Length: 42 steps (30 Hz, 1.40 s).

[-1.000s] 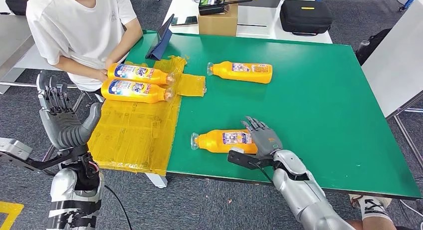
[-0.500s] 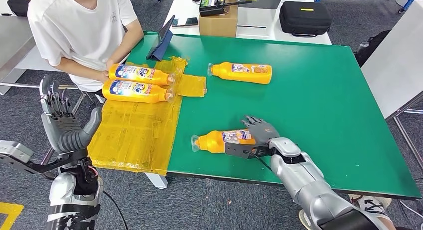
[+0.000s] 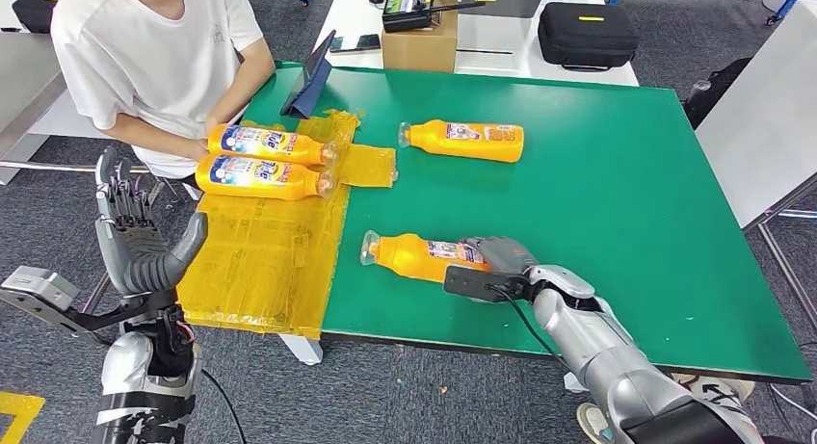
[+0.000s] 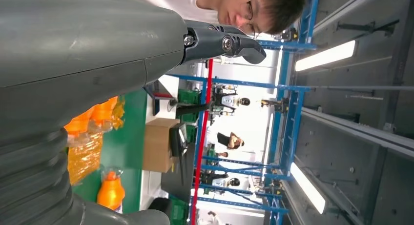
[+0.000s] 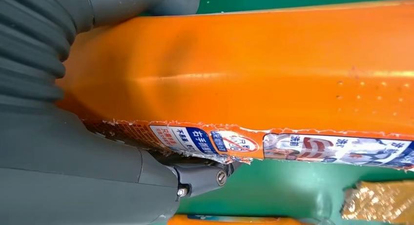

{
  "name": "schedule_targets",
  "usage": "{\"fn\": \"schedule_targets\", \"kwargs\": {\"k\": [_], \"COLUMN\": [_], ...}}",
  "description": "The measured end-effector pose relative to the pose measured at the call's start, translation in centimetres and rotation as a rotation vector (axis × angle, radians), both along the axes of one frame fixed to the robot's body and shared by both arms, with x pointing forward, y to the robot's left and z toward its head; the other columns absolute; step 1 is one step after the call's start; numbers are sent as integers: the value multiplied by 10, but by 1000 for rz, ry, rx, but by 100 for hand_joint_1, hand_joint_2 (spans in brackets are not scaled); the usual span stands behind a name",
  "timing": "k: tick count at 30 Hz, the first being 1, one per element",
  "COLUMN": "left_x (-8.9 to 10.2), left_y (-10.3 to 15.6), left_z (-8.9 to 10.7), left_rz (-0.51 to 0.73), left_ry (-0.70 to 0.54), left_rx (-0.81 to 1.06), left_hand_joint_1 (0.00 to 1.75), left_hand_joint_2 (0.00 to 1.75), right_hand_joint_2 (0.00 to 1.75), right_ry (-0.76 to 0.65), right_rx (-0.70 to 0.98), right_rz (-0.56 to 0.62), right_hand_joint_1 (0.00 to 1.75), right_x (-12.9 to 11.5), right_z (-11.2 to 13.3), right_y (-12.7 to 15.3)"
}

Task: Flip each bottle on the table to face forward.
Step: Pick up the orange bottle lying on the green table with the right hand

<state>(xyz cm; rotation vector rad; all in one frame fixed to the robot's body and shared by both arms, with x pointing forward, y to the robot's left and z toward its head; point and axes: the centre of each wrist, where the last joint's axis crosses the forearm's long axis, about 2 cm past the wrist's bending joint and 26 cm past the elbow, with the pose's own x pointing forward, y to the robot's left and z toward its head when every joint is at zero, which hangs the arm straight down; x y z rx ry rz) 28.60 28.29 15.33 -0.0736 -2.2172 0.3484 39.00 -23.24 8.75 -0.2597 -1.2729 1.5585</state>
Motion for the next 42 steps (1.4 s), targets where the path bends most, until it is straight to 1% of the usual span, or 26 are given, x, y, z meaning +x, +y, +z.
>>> {"fn": "schedule_targets", "kwargs": {"k": [3,6,8,10,13,15,18,21,26,30,33,37,42], "left_x": [0,-3,-6,-9,-13,-17,-28,-41,-53,-61,-62,-61,-60], "left_y": [-3,-10,-17,-25,-35,-43,-65,-89,-120,-147,-157,-162,-164], "left_z": [-1,-3,-5,-8,-11,-14,-22,-30,-35,-35,-34,-34,-29], "left_rz": [-17,-42,-55,-66,-91,-120,-208,-297,-431,-561,-615,-664,-755], "left_ry": [3,34,68,90,106,123,147,156,153,148,156,165,160], "left_rx": [0,21,65,111,168,221,305,345,403,350,299,225,53], "left_hand_joint_1": [0,0,0,0,0,0,0,0,0,0,0,0,0], "left_hand_joint_2": [175,175,175,175,175,175,175,175,175,175,175,175,175], "right_hand_joint_2": [175,175,175,175,175,175,175,175,175,175,175,175,175], "right_ry": [-20,-68,-96,-121,-171,-236,-388,-500,-634,-661,-648,-608,-509], "right_rx": [142,327,445,541,648,743,902,1002,1051,1026,1031,1023,1001], "right_rz": [-22,-72,-111,-141,-157,-160,-154,-144,-101,-43,-5,52,117], "right_hand_joint_1": [175,175,175,175,175,175,175,175,175,175,175,175,175], "right_x": [-10,-29,-42,-52,-61,-68,-79,-89,-101,-108,-115,-121,-132], "right_z": [-9,-20,-23,-21,-15,-9,12,34,53,57,56,53,37], "right_y": [0,8,16,23,28,31,39,46,52,64,79,93,116]}}
